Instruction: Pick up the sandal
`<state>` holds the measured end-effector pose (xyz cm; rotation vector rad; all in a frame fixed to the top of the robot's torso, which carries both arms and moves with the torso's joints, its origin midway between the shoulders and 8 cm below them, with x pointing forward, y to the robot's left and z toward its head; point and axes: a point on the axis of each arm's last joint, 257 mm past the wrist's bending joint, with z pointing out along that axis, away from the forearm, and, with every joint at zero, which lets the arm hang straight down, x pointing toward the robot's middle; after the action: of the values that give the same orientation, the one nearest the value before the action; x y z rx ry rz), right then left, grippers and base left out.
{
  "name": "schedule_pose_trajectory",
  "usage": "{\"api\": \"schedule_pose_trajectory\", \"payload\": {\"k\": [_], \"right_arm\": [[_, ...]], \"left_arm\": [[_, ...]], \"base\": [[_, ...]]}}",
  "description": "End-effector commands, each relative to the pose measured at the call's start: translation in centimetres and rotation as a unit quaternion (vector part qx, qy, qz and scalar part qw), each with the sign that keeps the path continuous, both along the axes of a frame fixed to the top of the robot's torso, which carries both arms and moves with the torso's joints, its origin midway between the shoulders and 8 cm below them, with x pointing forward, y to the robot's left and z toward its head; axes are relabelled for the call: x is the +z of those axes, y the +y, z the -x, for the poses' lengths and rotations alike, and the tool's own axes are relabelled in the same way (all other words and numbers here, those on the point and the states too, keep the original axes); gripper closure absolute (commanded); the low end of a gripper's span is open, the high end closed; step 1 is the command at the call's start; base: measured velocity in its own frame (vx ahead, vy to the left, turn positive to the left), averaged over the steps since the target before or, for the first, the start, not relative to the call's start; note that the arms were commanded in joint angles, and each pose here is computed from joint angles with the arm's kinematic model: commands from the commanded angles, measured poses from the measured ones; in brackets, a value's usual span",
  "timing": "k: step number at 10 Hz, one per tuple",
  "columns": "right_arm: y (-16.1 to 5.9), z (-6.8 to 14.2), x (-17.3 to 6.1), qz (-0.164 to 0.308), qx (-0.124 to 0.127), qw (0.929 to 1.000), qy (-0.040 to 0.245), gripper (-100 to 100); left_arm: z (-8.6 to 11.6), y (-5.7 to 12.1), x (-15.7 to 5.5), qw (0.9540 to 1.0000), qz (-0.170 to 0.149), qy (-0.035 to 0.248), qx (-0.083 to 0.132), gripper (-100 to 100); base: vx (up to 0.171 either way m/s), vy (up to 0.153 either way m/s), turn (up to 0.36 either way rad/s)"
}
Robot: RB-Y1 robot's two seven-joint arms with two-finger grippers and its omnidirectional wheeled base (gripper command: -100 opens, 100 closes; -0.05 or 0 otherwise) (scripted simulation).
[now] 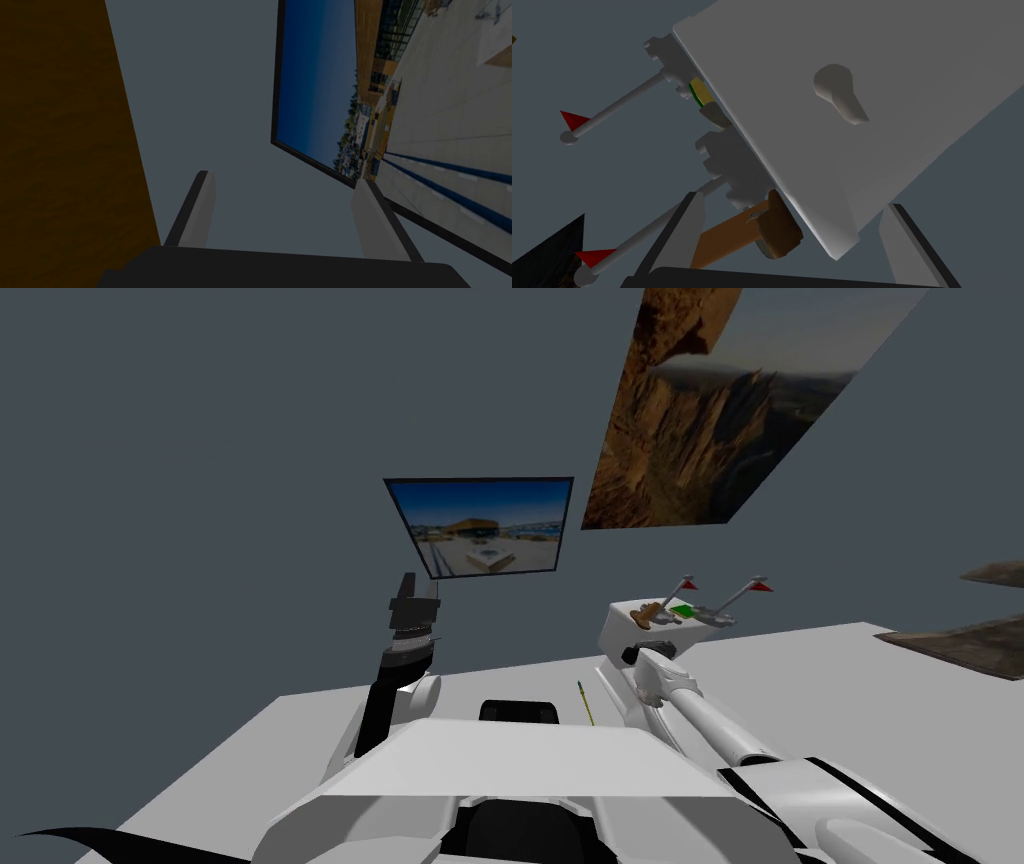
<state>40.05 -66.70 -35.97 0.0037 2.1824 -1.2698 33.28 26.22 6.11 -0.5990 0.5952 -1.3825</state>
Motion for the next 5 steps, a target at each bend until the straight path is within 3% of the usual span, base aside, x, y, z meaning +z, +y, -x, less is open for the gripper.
{"api": "schedule_pose_trajectory", "payload": {"k": [1, 3, 5], "right_arm": [[-1.6, 1.2, 0.4, 0.028, -0.016, 0.9992, 0.022, -100], [-4.5, 3.5, 1.6, 0.076, -0.044, 0.9942, 0.061, -100], [-5.9, 4.9, 2.2, 0.098, -0.061, 0.9901, 0.080, -100]], "left_arm": [[0.0, 0.0, 0.0, 1.0000, 0.000, 0.000, 0.000, 0], [0.0, 0.0, 0.0, 1.0000, 0.000, 0.000, 0.000, 0], [0.0, 0.0, 0.0, 1.0000, 0.000, 0.000, 0.000, 0]], "base": [[0.046, 0.033, 0.123], [0.109, 0.066, 0.172], [0.068, 0.034, 0.070]]}}
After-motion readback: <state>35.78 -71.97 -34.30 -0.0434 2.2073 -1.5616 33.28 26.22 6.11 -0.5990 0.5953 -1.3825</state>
